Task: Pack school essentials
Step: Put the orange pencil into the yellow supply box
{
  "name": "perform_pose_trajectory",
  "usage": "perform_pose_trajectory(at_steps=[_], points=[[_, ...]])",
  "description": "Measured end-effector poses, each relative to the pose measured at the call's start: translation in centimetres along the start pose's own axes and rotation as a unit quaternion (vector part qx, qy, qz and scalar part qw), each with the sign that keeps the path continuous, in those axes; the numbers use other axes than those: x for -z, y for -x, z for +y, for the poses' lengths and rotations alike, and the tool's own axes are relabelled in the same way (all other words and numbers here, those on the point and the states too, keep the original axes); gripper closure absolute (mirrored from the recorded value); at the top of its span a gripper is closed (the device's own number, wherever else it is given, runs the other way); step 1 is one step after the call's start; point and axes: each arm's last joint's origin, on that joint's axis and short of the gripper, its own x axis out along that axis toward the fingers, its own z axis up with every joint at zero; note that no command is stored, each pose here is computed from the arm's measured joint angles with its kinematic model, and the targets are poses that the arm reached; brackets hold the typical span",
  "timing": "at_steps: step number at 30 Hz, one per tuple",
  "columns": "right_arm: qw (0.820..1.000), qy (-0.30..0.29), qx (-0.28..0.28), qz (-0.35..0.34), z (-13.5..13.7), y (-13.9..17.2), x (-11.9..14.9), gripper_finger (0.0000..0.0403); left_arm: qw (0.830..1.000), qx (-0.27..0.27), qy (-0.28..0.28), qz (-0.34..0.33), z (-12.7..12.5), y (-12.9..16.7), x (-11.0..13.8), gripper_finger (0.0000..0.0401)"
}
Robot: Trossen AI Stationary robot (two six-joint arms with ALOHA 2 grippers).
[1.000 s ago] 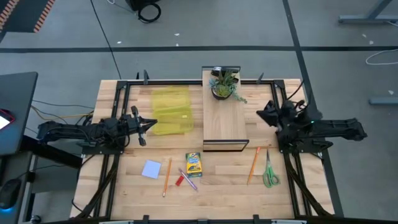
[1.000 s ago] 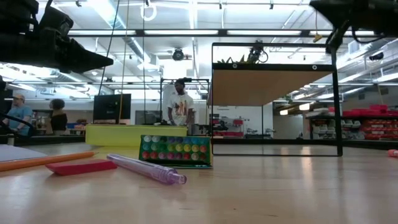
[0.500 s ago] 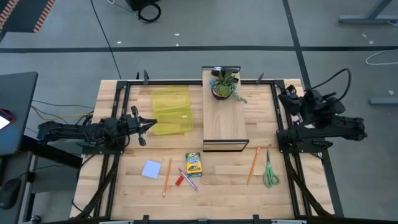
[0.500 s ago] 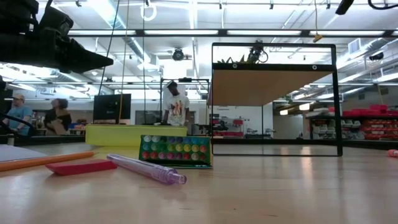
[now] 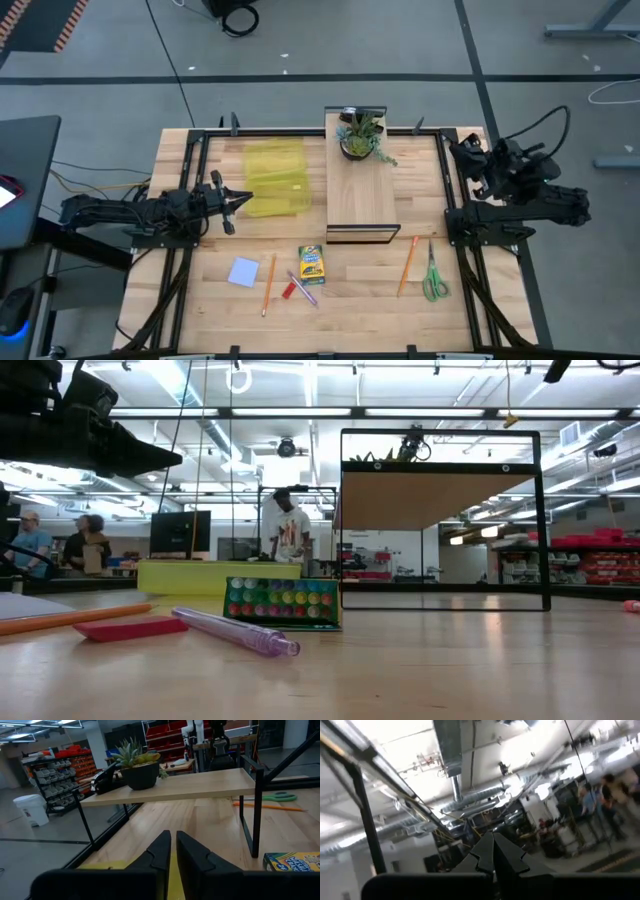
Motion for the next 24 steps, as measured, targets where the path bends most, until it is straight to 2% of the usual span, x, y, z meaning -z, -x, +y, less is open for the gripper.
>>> perform_pose_trajectory(at_steps=[4, 10, 16, 24], points=[[0.999, -0.002, 0.011, 0.041, -0.1, -0.4, 0.7, 0.0387, 1.000, 0.000, 0.000, 0.000, 0.0, 0.0, 0.0, 0.0369], [0.986, -0.019, 0.032, 0.164, 0.0, -1.5, 1.5, 0.0387, 1.000, 0.000, 0.000, 0.000, 0.0, 0.0, 0.0, 0.0371], [0.950, -0.050, -0.002, 0.308, 0.7, -3.2, 2.5, 0.0387, 1.000, 0.000, 0.000, 0.000, 0.0, 0.0, 0.0, 0.0363], [0.898, -0.074, -0.048, 0.430, 1.3, -5.5, 5.2, 0.0387, 1.000, 0.000, 0.000, 0.000, 0.0, 0.0, 0.0, 0.0372]])
